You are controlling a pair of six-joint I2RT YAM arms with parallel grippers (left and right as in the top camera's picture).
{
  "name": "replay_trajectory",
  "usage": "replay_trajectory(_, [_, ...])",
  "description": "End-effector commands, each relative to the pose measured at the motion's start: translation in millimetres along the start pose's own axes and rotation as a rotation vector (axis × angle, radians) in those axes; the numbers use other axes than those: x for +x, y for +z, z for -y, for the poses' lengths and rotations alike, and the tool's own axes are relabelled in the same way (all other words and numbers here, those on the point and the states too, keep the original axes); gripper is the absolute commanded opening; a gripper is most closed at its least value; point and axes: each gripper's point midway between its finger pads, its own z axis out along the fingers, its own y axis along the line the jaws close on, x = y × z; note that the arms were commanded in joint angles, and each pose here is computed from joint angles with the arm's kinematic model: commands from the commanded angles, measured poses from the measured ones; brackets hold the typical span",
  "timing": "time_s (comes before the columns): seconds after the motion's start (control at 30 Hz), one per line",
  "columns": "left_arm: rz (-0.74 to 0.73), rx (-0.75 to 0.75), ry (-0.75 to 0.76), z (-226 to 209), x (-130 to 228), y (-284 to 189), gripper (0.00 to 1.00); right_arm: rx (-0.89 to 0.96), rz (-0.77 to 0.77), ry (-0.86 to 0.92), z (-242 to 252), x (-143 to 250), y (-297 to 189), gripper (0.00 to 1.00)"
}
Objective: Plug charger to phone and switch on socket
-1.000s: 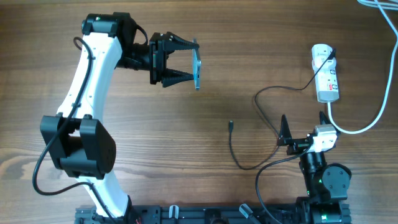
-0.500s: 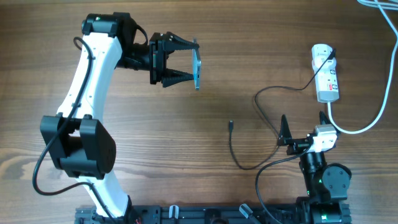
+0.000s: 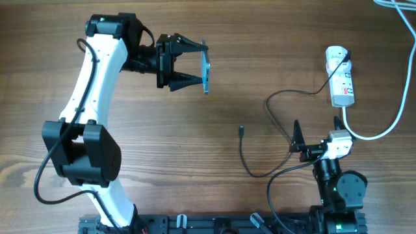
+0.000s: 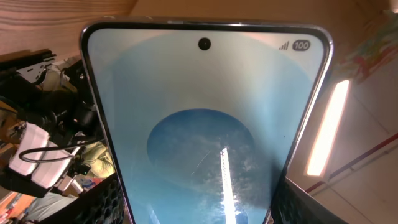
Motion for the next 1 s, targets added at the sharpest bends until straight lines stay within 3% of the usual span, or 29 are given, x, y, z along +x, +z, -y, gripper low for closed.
replay_trajectory(0.0, [-0.029,0.047,0.048,14,21,1,0.64,0.013,0.005,0.002,3,-1,0,1.0])
replay_trajectory(0.77, [-0.029,0.047,0.02,13,23,1,0.64,0.006,0.015,0.014,1,-3,0,1.0])
replay_trajectory(0.8, [-0.029,0.047,0.02,13,23,1,0.64,-0.037,0.019,0.053,-6,-4,0,1.0])
replay_trajectory(0.87, [-0.029,0.047,0.019,13,23,1,0.64,-0.195,0.001,0.303,-32,-7,-4,1.0])
replay_trajectory(0.97, [-0.029,0.047,0.02,13,23,1,0.64,-0.276,-0.067,0.735,-46,-8,-7,1.0])
